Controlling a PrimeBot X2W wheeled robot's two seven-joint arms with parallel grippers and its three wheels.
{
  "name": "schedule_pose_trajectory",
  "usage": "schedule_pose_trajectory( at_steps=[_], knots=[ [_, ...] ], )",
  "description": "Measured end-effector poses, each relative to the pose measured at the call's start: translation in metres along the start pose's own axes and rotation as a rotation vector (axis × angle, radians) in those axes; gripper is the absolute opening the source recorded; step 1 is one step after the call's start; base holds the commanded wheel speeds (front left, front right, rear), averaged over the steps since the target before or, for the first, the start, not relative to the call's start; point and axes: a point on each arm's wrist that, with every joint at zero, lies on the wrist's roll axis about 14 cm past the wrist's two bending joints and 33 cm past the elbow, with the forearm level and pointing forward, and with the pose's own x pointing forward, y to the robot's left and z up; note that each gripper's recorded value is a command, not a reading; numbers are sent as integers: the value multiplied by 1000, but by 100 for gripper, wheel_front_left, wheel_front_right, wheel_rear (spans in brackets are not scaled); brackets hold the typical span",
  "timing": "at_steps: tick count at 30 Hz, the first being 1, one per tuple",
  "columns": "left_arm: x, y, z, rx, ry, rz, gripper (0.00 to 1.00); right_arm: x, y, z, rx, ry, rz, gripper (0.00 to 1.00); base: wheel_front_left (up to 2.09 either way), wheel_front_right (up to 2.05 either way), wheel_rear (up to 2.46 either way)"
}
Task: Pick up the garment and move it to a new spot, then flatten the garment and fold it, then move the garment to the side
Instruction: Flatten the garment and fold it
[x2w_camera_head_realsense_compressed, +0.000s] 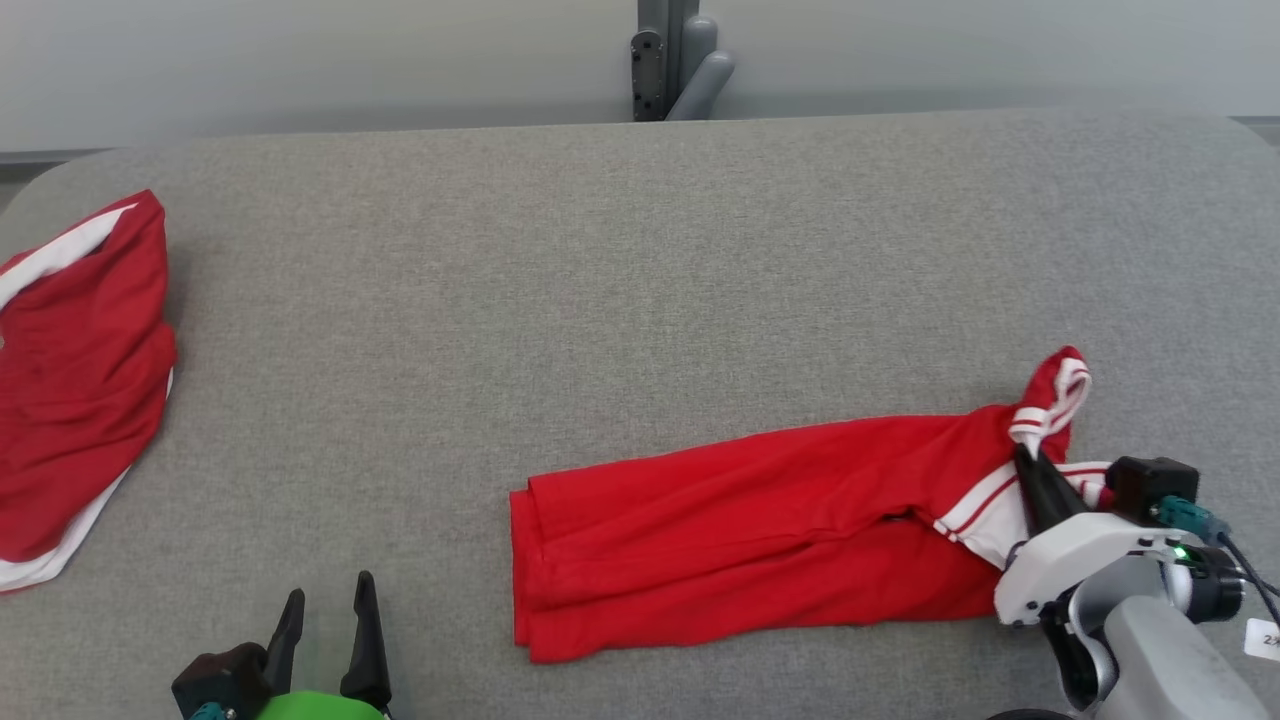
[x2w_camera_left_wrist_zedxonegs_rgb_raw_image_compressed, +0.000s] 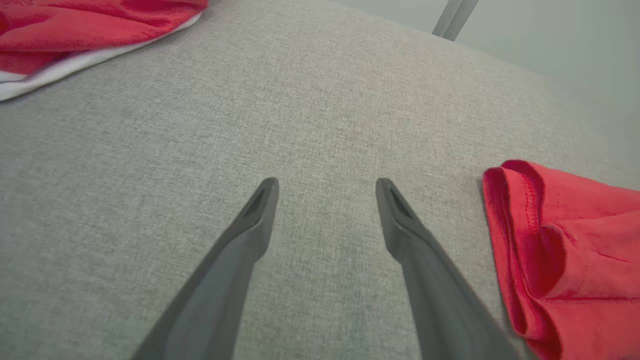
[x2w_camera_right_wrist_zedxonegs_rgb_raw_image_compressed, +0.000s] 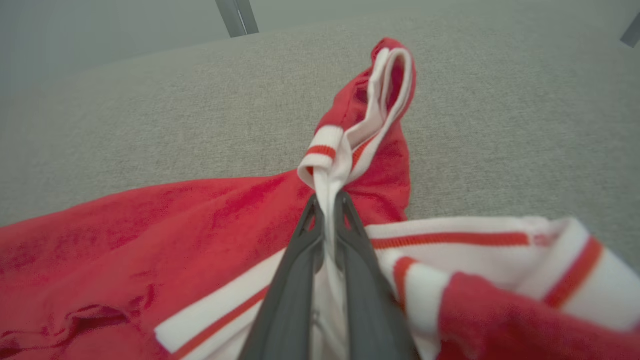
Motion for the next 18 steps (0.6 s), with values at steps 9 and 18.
schedule_pose_trajectory(
  at_steps=[9,18],
  knots=[
    [4,-24,4,-2,-12,-76,100,-26,91,16,4,-42,303,0,0,0,0],
    [-1,-24,6,-6,-19,-78,100,-47,193,-8,33,69,583,0,0,0,0]
  ],
)
